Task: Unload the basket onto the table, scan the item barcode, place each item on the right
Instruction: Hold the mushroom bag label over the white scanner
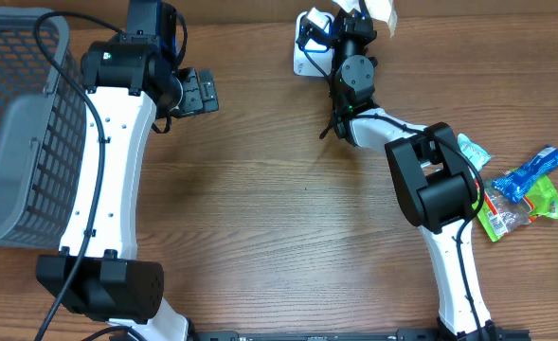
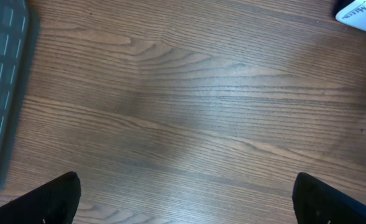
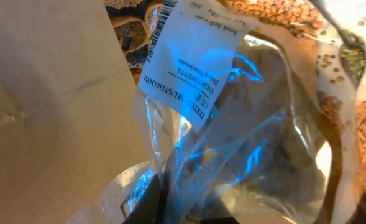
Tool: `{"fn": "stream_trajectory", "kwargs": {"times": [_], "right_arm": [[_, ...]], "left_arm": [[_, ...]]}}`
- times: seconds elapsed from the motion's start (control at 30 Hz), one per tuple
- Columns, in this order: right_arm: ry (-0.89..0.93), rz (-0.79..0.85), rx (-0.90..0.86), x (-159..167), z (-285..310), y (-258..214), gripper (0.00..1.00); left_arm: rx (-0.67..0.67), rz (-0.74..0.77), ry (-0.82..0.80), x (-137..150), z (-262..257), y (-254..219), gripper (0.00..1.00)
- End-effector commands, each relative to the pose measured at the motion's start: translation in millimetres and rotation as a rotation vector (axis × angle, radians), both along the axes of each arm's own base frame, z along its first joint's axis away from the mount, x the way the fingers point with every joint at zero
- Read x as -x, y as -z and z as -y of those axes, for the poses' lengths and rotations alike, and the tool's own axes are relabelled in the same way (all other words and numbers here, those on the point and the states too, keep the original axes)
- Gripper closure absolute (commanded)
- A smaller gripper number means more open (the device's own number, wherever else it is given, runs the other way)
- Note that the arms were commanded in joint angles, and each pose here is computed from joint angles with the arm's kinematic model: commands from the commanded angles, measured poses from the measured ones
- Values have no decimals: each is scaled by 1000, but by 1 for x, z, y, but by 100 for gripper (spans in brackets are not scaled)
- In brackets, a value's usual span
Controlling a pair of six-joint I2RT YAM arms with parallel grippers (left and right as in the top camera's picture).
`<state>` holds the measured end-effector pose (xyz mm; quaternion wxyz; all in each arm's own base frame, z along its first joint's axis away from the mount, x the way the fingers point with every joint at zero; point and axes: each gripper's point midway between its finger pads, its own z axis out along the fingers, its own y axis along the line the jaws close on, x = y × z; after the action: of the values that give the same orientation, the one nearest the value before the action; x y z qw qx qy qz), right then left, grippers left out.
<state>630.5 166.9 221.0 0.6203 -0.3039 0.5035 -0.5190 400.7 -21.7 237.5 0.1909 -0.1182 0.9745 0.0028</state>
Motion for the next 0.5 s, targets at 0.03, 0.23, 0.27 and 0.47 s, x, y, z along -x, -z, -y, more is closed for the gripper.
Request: {"fn": "stream_trajectory", "kwargs": {"times": [0.03,0.23,0.27,0.47], "right_arm": [[3,-93,41,-6,-7,16,96],[1,-197,75,-11,-9,42,96],[1,-196,75,-11,-9,41,96],[71,-205,66,-5,-5,42,96]], "left_arm": [[-1,28,-2,-1,0,-9,0],[-1,28,-2,-1,0,-9,0],[-1,28,-2,-1,0,-9,0],[-1,28,-2,-1,0,-9,0]]}}
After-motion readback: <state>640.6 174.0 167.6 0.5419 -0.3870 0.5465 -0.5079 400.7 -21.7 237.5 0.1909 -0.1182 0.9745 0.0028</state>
